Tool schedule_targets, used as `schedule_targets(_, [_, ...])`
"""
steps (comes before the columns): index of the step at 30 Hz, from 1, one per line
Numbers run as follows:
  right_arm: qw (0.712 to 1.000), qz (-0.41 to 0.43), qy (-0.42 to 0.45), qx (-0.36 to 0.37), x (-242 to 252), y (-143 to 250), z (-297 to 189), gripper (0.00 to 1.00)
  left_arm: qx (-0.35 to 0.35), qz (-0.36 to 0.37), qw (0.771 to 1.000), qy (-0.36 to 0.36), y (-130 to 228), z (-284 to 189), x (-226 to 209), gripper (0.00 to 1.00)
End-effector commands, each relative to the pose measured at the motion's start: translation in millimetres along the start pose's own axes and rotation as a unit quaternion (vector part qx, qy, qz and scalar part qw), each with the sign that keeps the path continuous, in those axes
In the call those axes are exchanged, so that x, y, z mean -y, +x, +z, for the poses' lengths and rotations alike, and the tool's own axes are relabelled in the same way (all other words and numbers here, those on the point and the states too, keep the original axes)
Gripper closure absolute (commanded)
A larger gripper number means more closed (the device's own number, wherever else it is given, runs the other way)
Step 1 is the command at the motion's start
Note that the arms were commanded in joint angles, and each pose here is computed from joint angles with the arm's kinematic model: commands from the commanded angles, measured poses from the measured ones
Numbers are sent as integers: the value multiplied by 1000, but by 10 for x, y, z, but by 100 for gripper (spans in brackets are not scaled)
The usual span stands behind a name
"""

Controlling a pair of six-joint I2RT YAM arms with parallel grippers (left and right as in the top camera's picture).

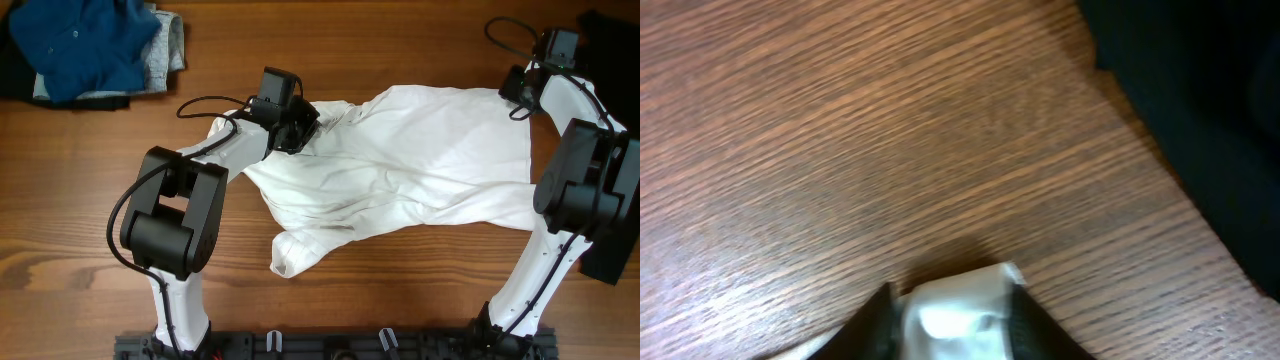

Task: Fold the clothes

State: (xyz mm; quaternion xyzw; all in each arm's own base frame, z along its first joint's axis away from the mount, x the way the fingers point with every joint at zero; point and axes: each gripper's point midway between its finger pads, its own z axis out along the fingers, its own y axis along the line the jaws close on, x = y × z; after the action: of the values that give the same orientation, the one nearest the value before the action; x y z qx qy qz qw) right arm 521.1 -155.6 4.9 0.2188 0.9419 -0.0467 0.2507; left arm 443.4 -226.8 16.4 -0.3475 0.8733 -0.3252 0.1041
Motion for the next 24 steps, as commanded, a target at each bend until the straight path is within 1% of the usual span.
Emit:
schedule_targets(1, [1000,12,9,-5,22,38,116,85,-11,-1,1000,3,14,35,-1,96])
schedule_targets(3, [999,31,9,-5,21,39,116,94,-10,1,1000,6,10,26,19,96])
schedule_targets(4, [999,43,9,-5,21,39,115,96,-7,11,1000,12,0,15,57,96])
schedule_targets(7, [998,63,8,-3,18,27,108,96,3,58,997,40,-27,-82,241,96])
schedule_targets(10, [997,70,4,7,-1,-87,28,96,39,114,990,67,-152,-327,496,96])
schedule_targets(11, [997,74,3,12,-7,-136,-17,96,53,121,989,70,-209,-415,554,96])
schedule_targets(18, [992,97,-17,81,-48,-613,-596,96,116,139,977,110,-503,-996,896,96])
schedule_targets(21, [988,107,-25,111,-48,-789,-928,96,142,182,964,134,-543,-1303,1126,96])
schedule_targets(24, [984,109,-31,135,-50,-913,-1206,96,171,202,954,140,-549,-1614,1303,96])
